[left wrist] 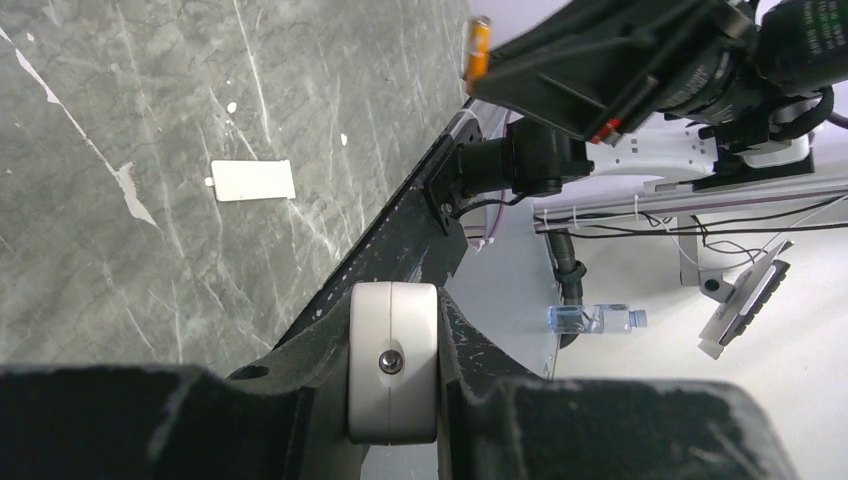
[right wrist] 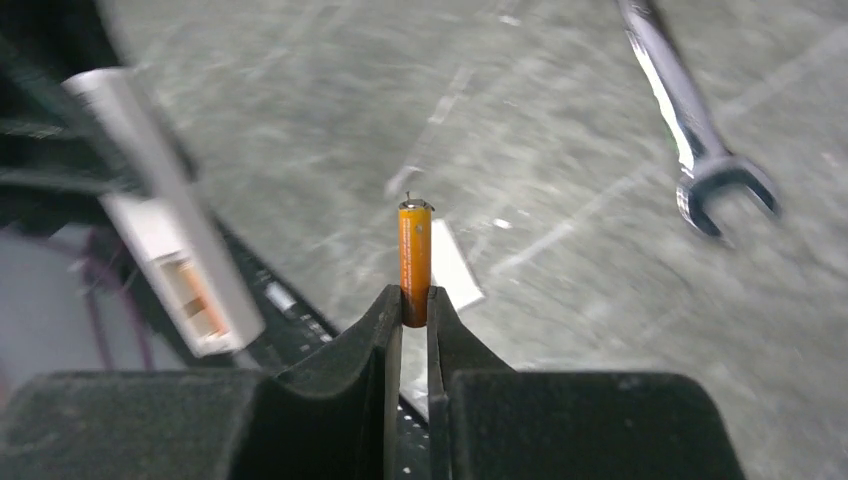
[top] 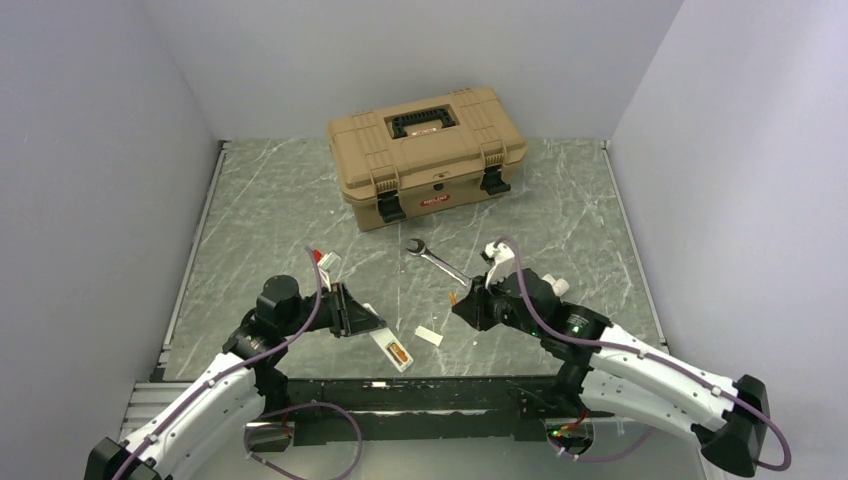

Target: Load the batteries into the remote control

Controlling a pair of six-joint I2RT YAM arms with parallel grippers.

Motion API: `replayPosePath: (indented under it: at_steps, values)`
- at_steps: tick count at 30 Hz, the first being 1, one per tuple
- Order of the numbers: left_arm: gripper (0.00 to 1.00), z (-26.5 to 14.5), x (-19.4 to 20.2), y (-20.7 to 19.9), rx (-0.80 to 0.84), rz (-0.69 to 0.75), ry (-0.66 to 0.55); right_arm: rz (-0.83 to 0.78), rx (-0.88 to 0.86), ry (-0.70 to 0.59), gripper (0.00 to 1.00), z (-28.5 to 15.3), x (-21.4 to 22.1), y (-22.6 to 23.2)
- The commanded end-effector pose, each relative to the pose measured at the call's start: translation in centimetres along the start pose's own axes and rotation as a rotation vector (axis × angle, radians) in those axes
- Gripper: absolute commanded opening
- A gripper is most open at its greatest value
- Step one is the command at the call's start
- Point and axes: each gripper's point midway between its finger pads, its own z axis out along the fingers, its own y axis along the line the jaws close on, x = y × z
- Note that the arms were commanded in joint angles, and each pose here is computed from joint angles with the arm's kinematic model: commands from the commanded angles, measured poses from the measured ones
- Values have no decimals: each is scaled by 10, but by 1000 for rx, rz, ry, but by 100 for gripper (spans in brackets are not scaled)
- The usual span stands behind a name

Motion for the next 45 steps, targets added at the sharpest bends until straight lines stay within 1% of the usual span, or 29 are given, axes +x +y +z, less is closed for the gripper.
replayPosePath:
  at_steps: [1,3,5,11,14,19,22,28,30,35,39,45]
  values:
    - [0,-2,-10,-15,45,42,-33,-225,-409,-44,0,-22,-8,66]
    - [0,-2,-10,-15,44,41,-38,-289,-522,-24,0,-29,-1,82]
    - [0,-2,-10,-14,46,39,-39,-337,-592,-9,0,-33,5,91]
    - [0,0,-9,-11,43,35,-27,-450,-689,-16,0,-39,6,103]
    - [0,0,-11,-12,43,40,-31,-552,-817,-18,0,-52,15,116]
    - [0,0,-12,-14,46,45,-32,-694,-900,-17,0,-61,26,121]
    - [0,0,-12,-13,44,44,-31,-736,-961,-15,0,-68,32,125]
    - [0,0,-11,-16,65,60,-33,-760,-1056,14,0,-77,40,133]
    - [0,-1,-11,-21,105,86,-42,-760,-1060,22,0,-77,40,134]
    - [0,-11,-8,-51,306,180,-87,-757,-1027,27,0,-76,36,132]
    - [0,-21,-6,-73,428,266,-108,-748,-1015,1,0,-79,30,134]
    - [0,-31,-1,-90,513,341,-105,-744,-978,7,0,-76,28,131]
